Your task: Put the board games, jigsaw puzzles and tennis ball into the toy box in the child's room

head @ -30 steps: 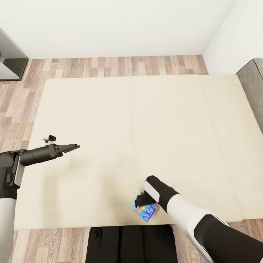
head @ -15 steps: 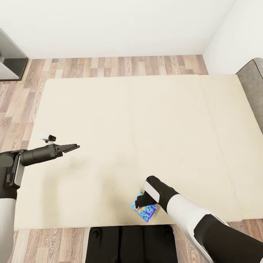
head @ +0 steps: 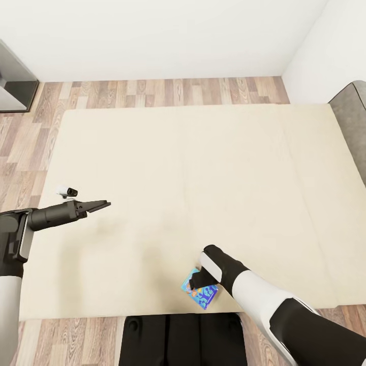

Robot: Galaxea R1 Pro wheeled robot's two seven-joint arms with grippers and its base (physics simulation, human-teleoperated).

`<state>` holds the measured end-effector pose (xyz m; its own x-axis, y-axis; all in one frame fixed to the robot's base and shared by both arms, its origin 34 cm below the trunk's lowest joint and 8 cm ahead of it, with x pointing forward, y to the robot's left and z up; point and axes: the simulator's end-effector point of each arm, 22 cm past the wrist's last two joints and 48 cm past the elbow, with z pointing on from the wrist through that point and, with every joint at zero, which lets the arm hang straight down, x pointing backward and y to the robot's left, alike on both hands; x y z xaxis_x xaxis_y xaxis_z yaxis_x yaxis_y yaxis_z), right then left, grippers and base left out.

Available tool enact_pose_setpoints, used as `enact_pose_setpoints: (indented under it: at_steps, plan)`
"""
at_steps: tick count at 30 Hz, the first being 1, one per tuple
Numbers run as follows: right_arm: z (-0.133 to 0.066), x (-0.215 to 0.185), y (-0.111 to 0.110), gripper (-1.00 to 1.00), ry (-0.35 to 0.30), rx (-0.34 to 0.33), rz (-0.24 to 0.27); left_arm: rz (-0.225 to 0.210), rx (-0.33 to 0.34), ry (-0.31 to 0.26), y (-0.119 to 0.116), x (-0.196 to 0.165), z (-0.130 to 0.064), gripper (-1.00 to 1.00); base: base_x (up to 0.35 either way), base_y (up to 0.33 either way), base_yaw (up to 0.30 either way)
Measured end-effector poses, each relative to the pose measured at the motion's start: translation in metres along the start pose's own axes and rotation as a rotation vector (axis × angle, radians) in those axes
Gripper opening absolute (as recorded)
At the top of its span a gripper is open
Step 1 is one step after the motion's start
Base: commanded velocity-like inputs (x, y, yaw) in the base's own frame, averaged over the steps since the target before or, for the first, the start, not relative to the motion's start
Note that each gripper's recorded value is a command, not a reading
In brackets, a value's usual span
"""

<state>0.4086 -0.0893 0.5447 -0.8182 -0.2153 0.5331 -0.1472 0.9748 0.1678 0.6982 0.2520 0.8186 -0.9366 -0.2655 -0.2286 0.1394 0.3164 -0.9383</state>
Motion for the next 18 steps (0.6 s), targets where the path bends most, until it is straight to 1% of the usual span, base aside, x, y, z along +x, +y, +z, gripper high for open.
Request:
enact_pose_setpoints:
  at_steps: [3, 6, 12, 18]
  plan:
    - [0.0, 0.0, -0.007, 1.0, 0.0, 0.034, -0.002, 0.0, 0.0, 0.0, 0.0, 0.0, 0.0, 1.0, 0.0, 0.0, 0.0]
    - [0.0, 0.0, -0.011, 1.0, -0.001, 0.053, -0.003, 0.0, 0.0, 0.0, 0.0, 0.0, 0.0, 1.0, 0.0, 0.0, 0.0]
    - [0.0, -0.001, -0.013, 1.0, -0.008, 0.063, -0.004, 0.0, 0.0, 0.0, 0.0, 0.0, 0.0, 1.0, 0.0, 0.0, 0.0]
    - [0.0, -0.001, -0.015, 1.0, -0.011, 0.078, -0.02, 0.0, 0.0, 0.0, 0.0, 0.0, 0.0, 1.0, 0.0, 0.0, 0.0]
